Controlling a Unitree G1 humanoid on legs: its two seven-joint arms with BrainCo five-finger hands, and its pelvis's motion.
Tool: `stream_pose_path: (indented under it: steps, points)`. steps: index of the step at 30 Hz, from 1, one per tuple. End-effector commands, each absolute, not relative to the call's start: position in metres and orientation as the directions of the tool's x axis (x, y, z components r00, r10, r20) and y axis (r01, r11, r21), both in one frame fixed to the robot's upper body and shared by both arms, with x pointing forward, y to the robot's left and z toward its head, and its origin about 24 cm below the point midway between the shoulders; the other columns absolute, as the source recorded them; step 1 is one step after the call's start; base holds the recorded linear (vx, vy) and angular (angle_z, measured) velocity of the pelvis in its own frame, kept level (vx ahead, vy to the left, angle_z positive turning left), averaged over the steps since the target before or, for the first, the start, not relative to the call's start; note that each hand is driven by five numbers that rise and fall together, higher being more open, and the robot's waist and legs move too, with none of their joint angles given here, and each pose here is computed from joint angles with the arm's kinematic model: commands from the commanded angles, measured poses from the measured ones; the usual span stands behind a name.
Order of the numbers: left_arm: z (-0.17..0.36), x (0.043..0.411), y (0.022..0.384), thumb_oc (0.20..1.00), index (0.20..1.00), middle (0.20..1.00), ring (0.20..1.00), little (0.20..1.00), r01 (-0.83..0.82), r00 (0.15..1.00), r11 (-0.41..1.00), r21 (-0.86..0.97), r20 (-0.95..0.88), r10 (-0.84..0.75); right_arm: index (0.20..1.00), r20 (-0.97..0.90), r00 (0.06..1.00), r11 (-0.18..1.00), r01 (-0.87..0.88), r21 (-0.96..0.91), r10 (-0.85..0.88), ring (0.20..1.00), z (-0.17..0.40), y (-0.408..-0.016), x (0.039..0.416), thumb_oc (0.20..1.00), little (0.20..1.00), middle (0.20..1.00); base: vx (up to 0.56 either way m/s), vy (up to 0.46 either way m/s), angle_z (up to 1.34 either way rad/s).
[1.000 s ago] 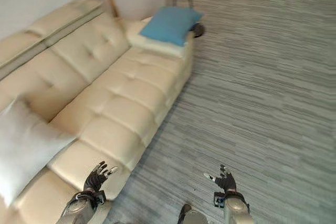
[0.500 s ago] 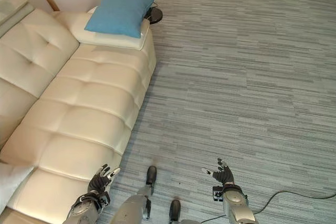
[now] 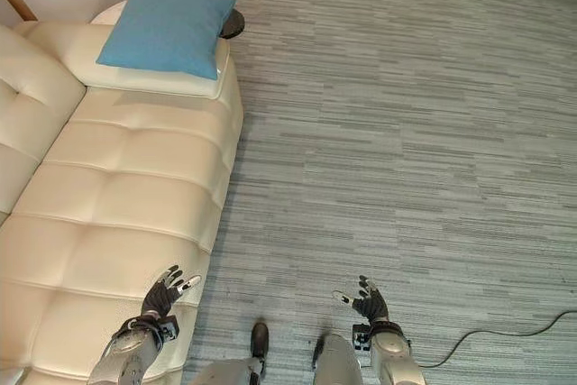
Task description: Pick up all the scattered cushions and arrange them neatly on the sofa.
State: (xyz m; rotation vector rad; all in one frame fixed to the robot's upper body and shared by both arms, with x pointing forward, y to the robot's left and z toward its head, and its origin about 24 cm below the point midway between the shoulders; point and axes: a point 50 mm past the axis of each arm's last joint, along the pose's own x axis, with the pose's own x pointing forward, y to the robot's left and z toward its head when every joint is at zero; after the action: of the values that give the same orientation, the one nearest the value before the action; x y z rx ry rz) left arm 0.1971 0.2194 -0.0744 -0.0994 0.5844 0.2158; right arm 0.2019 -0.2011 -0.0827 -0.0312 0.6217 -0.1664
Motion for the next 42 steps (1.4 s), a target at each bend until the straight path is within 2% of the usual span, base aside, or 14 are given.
stream_pose_path:
  steps: [1,9,14,20,26,42]
  points:
    - [-0.063,0.204,0.215,1.0,1.0,1.0,1.0,1.0,-0.176,0.861,0.984,0.001,-0.486,0.154,1.0,-0.533,0.82,0.977,0.2,-0.075,-0.209,1.0,-0.076,-0.211,0.207,1.0,1.0,1.0,0.54,-0.226,-0.11]
    - [-0.061,0.207,0.204,1.0,1.0,1.0,1.0,1.0,-0.135,0.876,0.991,0.009,-0.467,0.124,1.0,-0.525,0.817,0.969,0.232,-0.079,-0.238,1.0,-0.076,-0.22,0.2,1.0,1.0,1.0,0.35,-0.153,0.19]
    - [-0.055,0.211,0.206,1.0,1.0,1.0,1.0,1.0,-0.12,0.888,0.992,0.051,-0.441,0.13,1.0,-0.43,0.864,0.959,0.184,-0.215,-0.262,1.0,-0.055,-0.236,0.21,1.0,1.0,1.0,0.34,-0.116,-0.14]
    - [-0.05,0.211,0.207,1.0,1.0,1.0,1.0,1.0,-0.142,0.898,0.988,0.057,-0.412,0.153,1.0,-0.376,0.875,0.935,0.2,-0.293,-0.305,1.0,-0.045,-0.244,0.215,1.0,1.0,1.0,0.38,0.089,-0.16]
    - [-0.035,0.213,0.214,1.0,1.0,1.0,1.0,1.0,-0.128,0.929,0.984,0.122,-0.332,0.162,1.0,-0.321,0.889,0.93,0.24,-0.28,-0.326,1.0,-0.036,-0.246,0.216,1.0,1.0,1.0,0.41,0.186,-0.21]
    - [-0.03,0.216,0.218,1.0,1.0,1.0,1.0,1.0,-0.078,0.937,0.98,0.183,-0.322,0.135,1.0,-0.315,0.902,0.948,0.236,-0.215,-0.296,1.0,-0.034,-0.234,0.217,1.0,1.0,1.0,0.3,0.149,0.14]
